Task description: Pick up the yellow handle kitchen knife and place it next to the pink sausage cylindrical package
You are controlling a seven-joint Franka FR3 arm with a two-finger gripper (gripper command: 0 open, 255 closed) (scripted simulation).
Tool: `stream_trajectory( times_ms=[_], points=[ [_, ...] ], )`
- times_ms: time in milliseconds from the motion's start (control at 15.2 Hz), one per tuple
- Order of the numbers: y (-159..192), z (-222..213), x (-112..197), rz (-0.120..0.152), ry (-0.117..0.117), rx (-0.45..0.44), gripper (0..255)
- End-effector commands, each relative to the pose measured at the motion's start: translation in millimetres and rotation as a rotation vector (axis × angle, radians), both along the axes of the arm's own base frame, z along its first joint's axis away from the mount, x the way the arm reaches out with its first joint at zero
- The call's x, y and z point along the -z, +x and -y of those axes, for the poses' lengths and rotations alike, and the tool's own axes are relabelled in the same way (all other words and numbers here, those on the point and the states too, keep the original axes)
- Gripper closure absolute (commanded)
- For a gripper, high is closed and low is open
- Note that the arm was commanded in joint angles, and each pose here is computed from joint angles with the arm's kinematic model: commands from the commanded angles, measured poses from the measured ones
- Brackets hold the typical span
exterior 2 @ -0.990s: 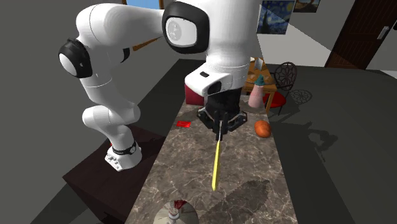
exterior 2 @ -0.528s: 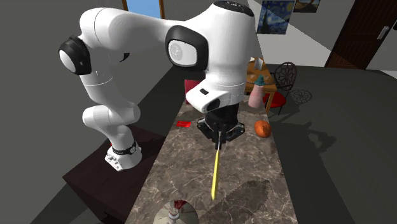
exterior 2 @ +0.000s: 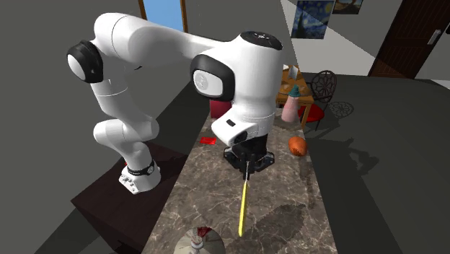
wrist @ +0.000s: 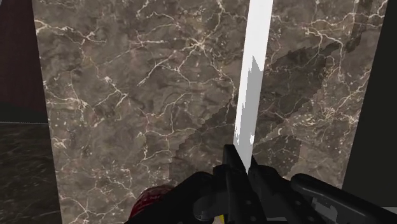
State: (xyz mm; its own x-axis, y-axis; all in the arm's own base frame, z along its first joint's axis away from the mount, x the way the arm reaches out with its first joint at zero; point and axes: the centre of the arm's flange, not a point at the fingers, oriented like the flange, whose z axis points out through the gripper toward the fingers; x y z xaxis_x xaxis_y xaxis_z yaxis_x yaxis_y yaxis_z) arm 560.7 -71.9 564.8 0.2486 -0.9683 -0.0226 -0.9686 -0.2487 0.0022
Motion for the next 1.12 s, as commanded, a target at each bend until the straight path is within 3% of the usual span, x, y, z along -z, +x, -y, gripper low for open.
stream_trajectory(
  times_ms=[0,1056],
  points=[
    [1,0,11,0.0,0.0,0.0,255],
    [1,0,96,0.0,0.0,0.0,255]
  ],
)
